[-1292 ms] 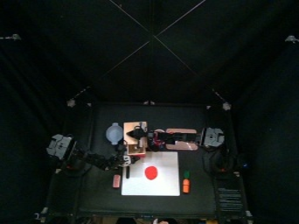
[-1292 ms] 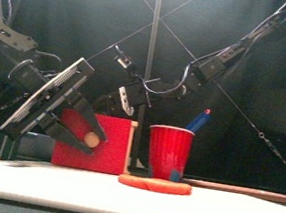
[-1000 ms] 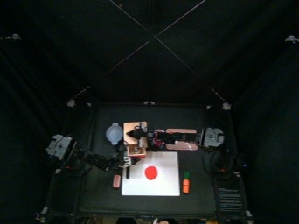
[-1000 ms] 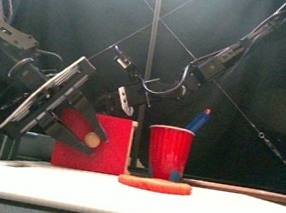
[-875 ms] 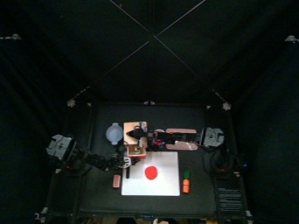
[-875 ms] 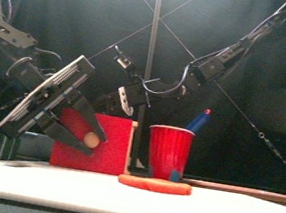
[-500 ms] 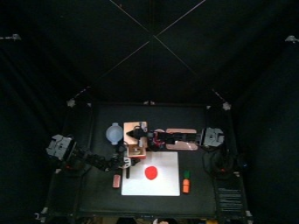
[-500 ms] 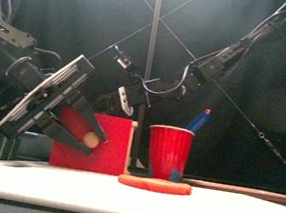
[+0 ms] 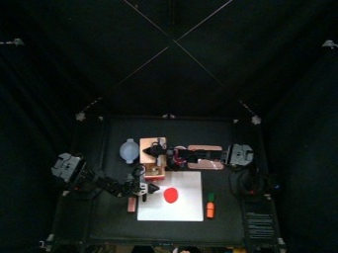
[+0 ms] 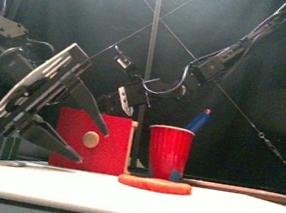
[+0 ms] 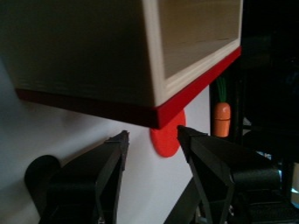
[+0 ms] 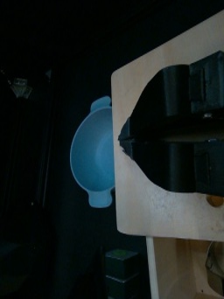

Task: Get the cutter from the drawer then cut the dough then place the extra dough in the bowl
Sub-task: Place the cutter on the board

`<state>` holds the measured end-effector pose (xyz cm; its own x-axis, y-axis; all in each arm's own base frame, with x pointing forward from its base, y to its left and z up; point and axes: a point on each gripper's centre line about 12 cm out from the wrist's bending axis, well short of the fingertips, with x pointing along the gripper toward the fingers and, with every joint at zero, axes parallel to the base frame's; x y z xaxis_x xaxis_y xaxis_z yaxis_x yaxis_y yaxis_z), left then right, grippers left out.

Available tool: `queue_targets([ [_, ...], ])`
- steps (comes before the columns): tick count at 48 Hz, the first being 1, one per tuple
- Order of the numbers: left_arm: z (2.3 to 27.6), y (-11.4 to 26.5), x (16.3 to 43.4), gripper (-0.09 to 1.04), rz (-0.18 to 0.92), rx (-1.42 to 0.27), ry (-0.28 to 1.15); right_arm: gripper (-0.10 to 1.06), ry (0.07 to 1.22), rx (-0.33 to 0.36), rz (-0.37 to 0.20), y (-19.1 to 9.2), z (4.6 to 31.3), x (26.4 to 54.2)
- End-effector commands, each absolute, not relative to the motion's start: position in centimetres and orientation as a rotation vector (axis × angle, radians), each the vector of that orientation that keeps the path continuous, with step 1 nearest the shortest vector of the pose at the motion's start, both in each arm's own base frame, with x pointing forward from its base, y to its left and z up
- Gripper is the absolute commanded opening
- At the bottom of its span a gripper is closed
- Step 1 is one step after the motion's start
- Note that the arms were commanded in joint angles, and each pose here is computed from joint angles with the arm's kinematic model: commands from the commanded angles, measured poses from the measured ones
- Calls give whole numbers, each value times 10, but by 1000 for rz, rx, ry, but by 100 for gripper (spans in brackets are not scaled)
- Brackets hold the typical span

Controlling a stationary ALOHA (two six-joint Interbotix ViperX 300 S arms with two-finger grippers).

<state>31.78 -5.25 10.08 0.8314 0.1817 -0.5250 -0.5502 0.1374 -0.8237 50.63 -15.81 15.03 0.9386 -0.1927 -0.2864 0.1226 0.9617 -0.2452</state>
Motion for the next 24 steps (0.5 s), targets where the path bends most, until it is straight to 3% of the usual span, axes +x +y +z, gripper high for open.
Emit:
queue_targets([
  [1,127,-57,311,84,455,-1344,298,-6,332,-226,-174,-164,149,504],
  [12,186,-57,280,83,171,-1234,177,-6,306,-219,-167,-157,159,506],
  [17,220,-51,266,83,-8,-1031,51,-6,281,-223,-159,-151,170,509],
  [24,248,-26,253,83,-64,-753,-96,-6,232,-228,-143,-138,193,511],
])
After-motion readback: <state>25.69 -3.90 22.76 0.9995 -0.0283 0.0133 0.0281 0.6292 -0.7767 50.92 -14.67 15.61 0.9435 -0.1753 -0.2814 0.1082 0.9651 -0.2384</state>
